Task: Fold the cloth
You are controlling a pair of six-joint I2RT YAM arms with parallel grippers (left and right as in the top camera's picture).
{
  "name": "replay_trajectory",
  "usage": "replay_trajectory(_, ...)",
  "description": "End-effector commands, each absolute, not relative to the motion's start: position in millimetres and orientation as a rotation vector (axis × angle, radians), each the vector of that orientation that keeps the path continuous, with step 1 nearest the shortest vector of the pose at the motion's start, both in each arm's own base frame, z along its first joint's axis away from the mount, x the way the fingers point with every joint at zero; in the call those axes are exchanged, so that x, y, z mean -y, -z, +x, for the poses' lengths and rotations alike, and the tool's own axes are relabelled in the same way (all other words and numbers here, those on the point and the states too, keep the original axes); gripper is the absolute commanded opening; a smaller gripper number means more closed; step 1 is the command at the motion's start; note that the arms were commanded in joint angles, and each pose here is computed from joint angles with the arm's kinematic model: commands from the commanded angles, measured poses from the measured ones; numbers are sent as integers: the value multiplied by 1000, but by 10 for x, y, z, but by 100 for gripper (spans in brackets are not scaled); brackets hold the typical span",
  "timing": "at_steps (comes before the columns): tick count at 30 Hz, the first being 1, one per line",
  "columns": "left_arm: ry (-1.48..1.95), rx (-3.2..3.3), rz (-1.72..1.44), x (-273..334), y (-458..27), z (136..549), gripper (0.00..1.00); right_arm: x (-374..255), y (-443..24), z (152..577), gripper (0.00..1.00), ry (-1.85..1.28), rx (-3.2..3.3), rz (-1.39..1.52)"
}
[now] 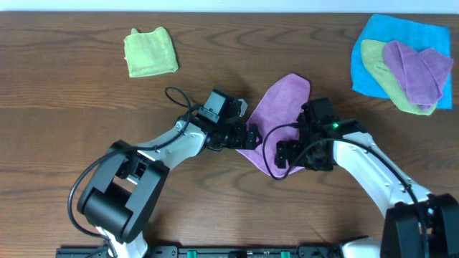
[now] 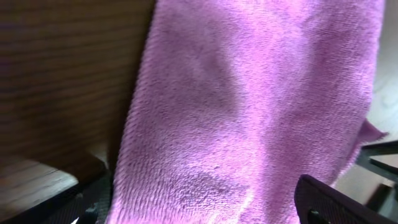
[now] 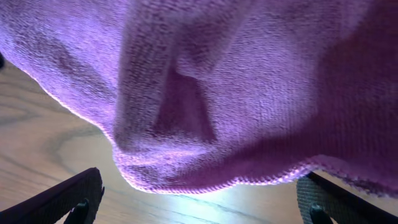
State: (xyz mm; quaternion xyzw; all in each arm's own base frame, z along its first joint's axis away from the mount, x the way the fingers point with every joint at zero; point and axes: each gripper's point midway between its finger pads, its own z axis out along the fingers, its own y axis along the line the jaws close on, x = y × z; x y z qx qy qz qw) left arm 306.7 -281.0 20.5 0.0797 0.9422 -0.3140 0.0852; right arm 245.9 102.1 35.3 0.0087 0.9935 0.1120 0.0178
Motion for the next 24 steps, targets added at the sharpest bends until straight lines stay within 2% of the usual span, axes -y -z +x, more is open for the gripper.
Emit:
replay_trajectory(1, 667, -2919, 189, 2443, 216, 2993, 98, -878, -399, 2492, 99, -239, -3061, 64)
replay_trajectory(7, 644, -2975, 188, 2380, 254, 2883, 97, -761, -415, 2482, 99, -146, -3054, 178)
replay_trajectory(10, 615, -3024, 206, 2327, 287, 2771, 98, -643, -406, 2403, 94, -52, -3058, 428)
replay_trajectory(12, 602, -3057, 204, 2293, 302, 2705, 98, -390, -443, 2312, 94, 159, -3000, 670)
replay_trajectory(14, 601, -3071, 210, 2282, 306, 2670, 97, -234, -534, 2277, 98, 269, -2921, 785)
replay_trajectory(18, 610, -3077, 208, 2288, 303, 2656, 95, -245, -741, 2400, 99, 174, -2783, 866)
replay_trajectory(24, 582, -3072, 206, 2262, 314, 2676, 95, -459, -836, 2706, 94, -110, -2585, 1098)
